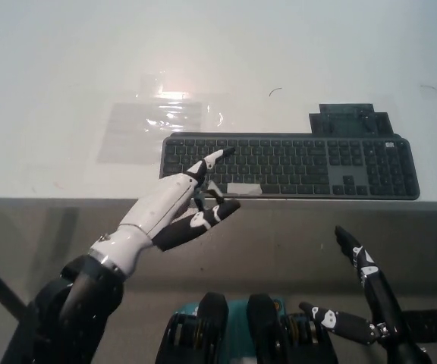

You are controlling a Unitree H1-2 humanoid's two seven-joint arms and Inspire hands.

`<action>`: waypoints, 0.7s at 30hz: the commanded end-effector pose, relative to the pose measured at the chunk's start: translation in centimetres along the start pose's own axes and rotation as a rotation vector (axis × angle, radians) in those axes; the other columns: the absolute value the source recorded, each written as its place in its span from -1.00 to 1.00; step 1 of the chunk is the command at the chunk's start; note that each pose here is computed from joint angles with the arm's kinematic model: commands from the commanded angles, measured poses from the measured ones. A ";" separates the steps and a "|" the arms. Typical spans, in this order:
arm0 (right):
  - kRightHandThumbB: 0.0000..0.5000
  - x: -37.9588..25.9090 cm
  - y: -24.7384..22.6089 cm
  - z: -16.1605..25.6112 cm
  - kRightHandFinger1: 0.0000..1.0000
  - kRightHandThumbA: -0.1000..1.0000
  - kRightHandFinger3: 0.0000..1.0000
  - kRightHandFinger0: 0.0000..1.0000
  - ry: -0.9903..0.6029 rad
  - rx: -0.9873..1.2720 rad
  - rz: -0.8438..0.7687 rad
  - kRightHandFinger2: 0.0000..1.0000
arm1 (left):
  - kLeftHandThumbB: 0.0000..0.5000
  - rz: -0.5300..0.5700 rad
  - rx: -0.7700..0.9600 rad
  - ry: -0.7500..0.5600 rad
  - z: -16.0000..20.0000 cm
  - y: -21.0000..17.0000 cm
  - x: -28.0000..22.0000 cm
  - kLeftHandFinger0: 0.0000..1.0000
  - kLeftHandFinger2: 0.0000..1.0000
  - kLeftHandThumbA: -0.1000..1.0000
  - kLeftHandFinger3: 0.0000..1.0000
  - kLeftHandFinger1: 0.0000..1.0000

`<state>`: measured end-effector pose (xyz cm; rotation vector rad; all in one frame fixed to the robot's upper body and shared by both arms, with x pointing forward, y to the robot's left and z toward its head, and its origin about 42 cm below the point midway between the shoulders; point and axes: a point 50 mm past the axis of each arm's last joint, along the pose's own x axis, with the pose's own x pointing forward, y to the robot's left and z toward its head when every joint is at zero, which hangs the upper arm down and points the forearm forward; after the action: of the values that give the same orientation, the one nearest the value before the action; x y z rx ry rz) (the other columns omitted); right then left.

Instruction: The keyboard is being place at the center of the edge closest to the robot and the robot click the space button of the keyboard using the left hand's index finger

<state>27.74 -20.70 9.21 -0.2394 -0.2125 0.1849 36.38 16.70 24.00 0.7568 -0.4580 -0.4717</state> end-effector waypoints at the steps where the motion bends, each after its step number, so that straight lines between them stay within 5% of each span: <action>1: 0.72 1.0 -0.2 1.4 1.00 1.00 1.00 1.00 -0.084 -0.019 0.010 1.00 | 0.52 -0.013 0.054 0.007 0.1 0.4 1.7 -0.81 0.06 1.00 1.00 -0.28; 12: 0.73 1.0 -0.2 1.6 1.00 1.00 1.00 1.00 -0.092 -0.036 0.009 1.00 | 0.62 -0.058 0.074 0.079 -2.1 -0.6 3.5 -0.91 -0.10 1.00 1.00 -0.37; 21: 0.71 1.2 -0.3 1.6 1.00 1.00 1.00 1.00 -0.097 -0.040 0.009 1.00 | 0.52 -0.110 0.090 0.098 -3.0 -1.5 4.5 -1.00 -0.02 1.00 1.00 -0.33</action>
<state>27.79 -20.65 9.30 -0.2608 -0.2171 0.1891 40.42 15.69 20.55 0.8654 -0.2966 -0.5158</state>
